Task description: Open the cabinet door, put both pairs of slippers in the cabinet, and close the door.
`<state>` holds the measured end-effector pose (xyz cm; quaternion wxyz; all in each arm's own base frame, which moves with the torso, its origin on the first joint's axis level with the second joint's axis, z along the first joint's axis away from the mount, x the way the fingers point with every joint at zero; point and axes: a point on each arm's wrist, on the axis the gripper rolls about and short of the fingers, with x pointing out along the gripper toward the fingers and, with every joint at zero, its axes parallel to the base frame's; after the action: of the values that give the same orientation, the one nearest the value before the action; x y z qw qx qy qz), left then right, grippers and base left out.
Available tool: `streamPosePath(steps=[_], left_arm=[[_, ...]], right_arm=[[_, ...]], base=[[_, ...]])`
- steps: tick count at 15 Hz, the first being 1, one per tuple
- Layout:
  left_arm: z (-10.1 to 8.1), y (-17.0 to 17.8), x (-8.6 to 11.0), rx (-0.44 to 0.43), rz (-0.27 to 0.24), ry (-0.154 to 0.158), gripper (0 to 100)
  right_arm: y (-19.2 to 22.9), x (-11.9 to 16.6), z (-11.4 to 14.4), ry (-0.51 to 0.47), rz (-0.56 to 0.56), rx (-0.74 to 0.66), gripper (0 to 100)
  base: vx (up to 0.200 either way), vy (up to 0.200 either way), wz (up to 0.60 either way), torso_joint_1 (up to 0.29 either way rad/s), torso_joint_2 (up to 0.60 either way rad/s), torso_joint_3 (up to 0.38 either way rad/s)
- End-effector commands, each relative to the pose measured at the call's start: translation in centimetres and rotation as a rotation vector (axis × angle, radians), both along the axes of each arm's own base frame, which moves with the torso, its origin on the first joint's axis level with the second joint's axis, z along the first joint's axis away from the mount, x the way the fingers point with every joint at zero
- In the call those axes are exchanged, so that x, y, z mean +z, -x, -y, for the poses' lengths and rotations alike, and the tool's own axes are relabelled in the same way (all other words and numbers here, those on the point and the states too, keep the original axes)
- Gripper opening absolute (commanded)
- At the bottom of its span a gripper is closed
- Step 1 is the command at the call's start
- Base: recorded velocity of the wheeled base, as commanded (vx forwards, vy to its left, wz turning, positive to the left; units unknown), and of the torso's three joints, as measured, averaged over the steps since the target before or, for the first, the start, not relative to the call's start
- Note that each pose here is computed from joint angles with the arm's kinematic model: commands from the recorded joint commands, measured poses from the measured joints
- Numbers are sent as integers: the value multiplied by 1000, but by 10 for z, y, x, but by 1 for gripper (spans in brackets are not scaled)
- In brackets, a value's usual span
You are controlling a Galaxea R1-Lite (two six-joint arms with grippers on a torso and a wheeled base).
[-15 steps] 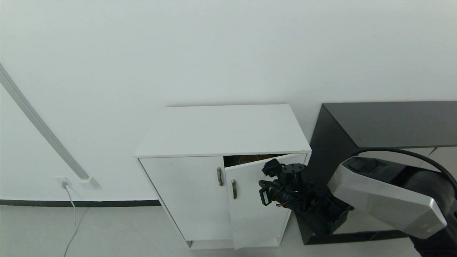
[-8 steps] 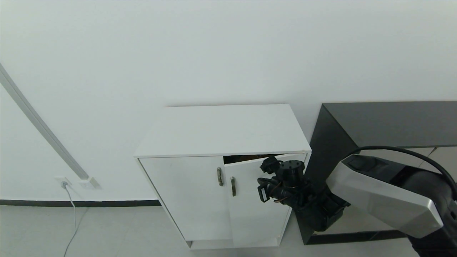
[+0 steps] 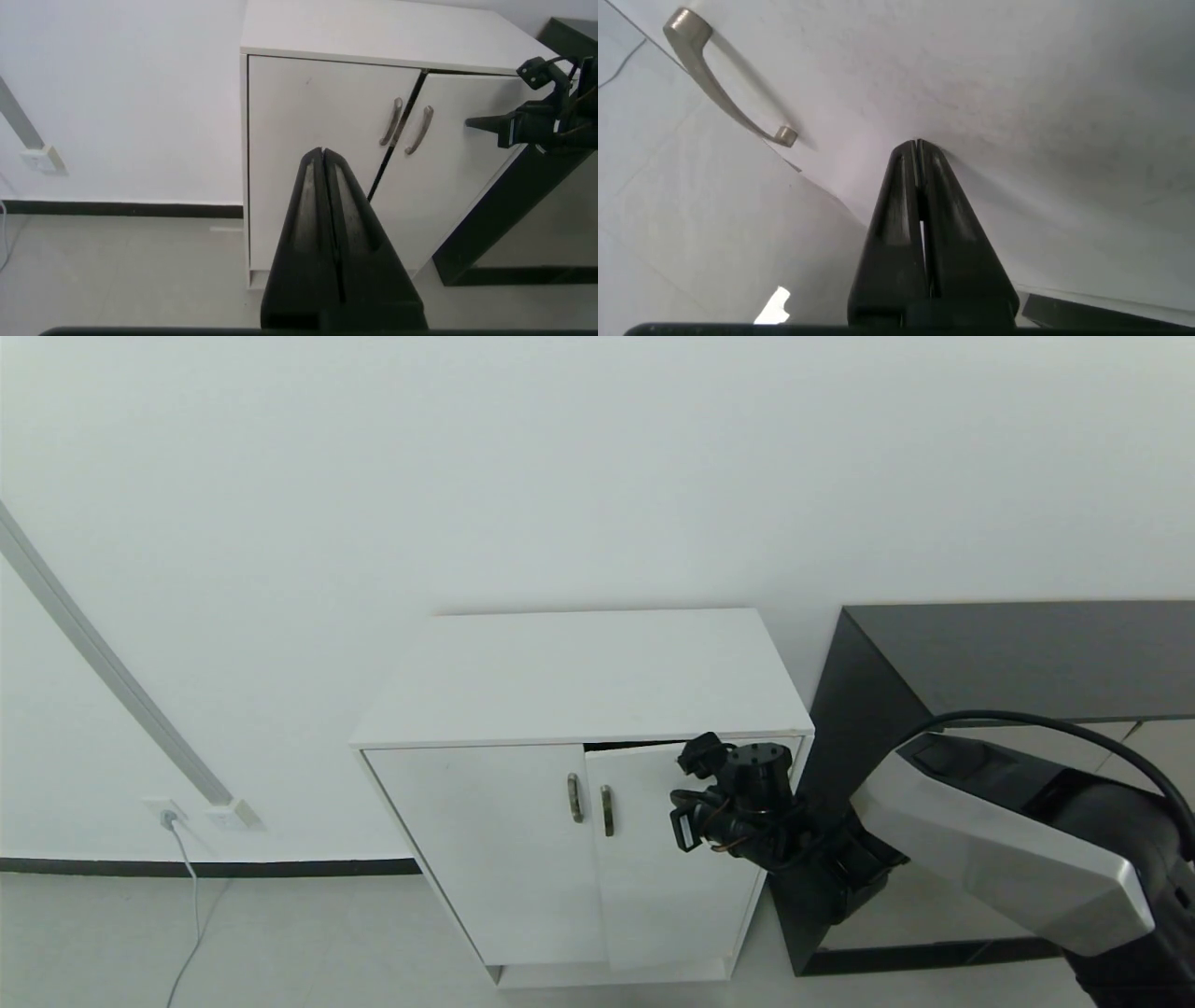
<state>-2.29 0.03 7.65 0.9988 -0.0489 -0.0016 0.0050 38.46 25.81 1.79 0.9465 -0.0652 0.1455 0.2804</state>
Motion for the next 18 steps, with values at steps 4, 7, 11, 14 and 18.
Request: streamPosePath(steps=[4, 7, 11, 14, 18], left_arm=[[0, 0, 0, 1, -1, 0, 0], [0, 0, 0, 1, -1, 0, 0], [0, 0, 0, 1, -1, 0, 0], [0, 0, 0, 1, -1, -1, 0], [0, 0, 0, 1, -1, -1, 0]], right_arm=[[-7, 6, 2, -4, 7, -13, 0], [-9, 7, 3, -5, 9, -18, 0], [-11, 9, 4, -10, 17, -22, 0], [-12, 9, 5, -12, 20, -26, 0], [1, 19, 9, -14, 20, -20, 0]], base=[[0, 0, 0, 0, 0, 0], [0, 0, 0, 0, 0, 0], [0, 0, 0, 0, 0, 0], [0, 0, 0, 0, 0, 0], [0, 0, 0, 0, 0, 0]])
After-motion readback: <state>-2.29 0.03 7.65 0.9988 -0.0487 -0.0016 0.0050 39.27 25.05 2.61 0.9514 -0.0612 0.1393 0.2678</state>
